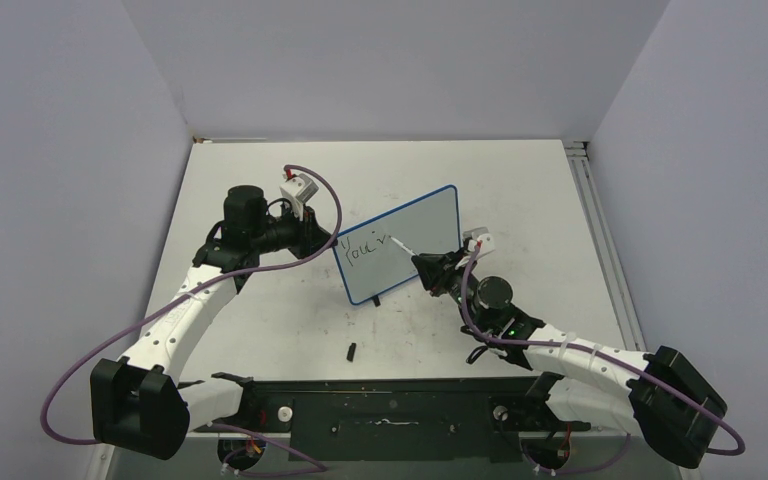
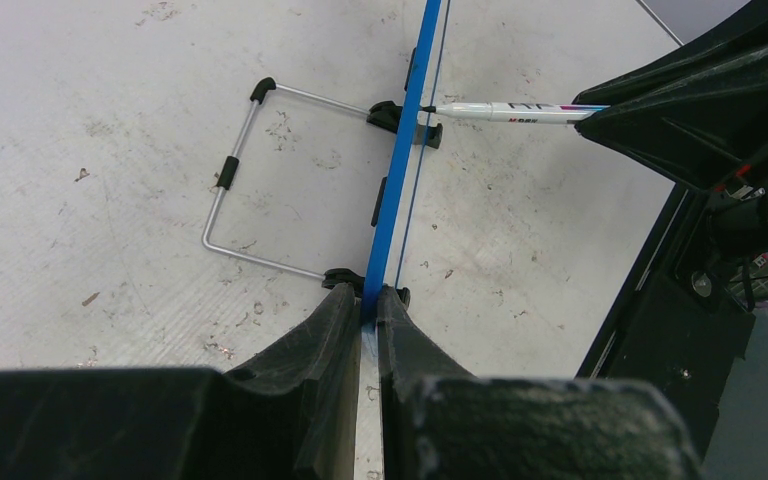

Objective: Write a sentence on the whiteboard

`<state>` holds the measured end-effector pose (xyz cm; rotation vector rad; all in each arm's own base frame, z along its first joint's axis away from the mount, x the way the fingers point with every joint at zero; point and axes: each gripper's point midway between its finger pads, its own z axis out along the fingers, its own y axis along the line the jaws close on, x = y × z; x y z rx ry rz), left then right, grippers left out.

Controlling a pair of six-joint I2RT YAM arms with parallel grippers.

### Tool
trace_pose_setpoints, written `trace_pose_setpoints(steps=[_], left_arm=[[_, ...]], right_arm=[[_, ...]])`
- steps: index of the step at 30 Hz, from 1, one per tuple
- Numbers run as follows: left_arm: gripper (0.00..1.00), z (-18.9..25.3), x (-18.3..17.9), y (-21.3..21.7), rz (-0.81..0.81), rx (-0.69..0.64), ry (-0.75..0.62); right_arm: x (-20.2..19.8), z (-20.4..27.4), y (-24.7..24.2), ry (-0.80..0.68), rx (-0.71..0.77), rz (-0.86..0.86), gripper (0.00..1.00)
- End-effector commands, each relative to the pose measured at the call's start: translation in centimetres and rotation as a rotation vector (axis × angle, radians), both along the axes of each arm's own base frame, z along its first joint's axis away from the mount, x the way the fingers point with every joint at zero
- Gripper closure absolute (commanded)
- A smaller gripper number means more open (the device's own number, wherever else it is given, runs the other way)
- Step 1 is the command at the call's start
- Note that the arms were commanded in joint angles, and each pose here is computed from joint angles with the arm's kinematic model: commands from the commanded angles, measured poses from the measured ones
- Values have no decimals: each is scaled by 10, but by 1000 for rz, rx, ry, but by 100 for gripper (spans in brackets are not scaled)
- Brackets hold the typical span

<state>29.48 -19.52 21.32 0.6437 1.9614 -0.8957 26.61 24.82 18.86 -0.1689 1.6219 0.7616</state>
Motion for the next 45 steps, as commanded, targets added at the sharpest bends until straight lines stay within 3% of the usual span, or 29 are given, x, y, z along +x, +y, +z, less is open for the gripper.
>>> trace_pose_setpoints(steps=[1,17,45], left_arm=[[100,4,-1,-4,-17,-18,2],[100,4,-2,-4,-20,-18,4],[100,5,-2,-4,-20,-21,2]], right_arm=[[5,12,0,-29,43,-7,95],[7,17,-14,-31,49,-64,95],[6,26,7,-56,71,23,95]])
